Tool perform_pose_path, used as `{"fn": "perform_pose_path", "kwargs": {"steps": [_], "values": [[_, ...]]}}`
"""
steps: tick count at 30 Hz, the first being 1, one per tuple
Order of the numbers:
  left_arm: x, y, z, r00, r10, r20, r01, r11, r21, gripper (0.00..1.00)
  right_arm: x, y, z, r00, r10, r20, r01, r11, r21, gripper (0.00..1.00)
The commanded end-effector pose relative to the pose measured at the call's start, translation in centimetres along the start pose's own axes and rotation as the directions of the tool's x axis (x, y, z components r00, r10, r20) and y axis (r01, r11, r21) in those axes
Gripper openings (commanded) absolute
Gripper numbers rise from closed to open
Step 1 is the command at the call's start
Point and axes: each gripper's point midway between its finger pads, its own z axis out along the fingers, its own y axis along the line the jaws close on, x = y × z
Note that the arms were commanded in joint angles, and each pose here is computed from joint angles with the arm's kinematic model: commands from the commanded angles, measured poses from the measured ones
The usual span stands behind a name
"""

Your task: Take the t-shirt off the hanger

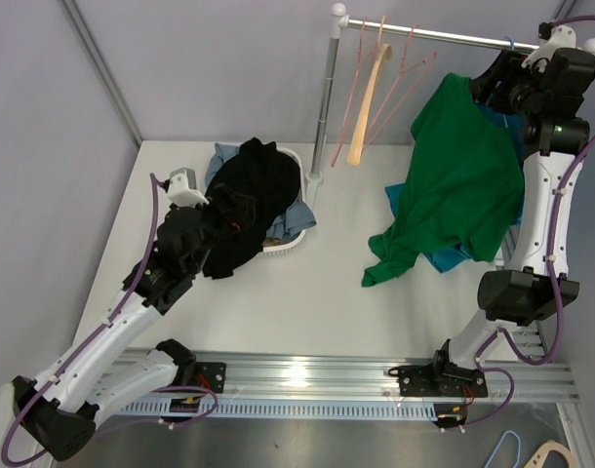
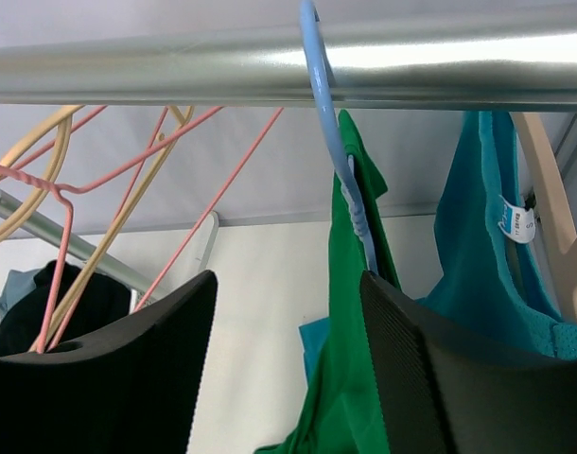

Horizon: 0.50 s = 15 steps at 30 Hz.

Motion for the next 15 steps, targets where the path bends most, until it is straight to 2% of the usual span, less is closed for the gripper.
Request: {"fn": "perform_pose_path", "kwargs": {"steps": [1,6,11,15], "values": [[-1.1,-0.2,-0.6,0.999,0.012,0.048,-0.013,1.000,0.015,1.00,-1.0,0.3,-0.5,0.999,-0.018,0.033,0.019,1.000,-0.010,0.68],[-1.2,-0.4,-0.6,0.999,0.017,0.048,-0.018,1.000,0.020,1.00,-0.7,0.9,-1.5,1.000,-0.019,0.012,0.019,1.000,-0.024,0.68],[-1.0,-0.4,-0.6,0.999,0.021,0.044,-0.022,0.999,0.023,0.99,-1.3,0.3,-3.0,0.998,-0.050,0.043,0.048,0.998,0.032,0.68],[-1.0,-0.7,-0.6,0.999,0.022,0.039,-0.023,0.999,0.036,0.99,-2.1,1.1,-3.9,0.997,-0.054,0.062,0.053,0.998,0.018,0.68]]}}
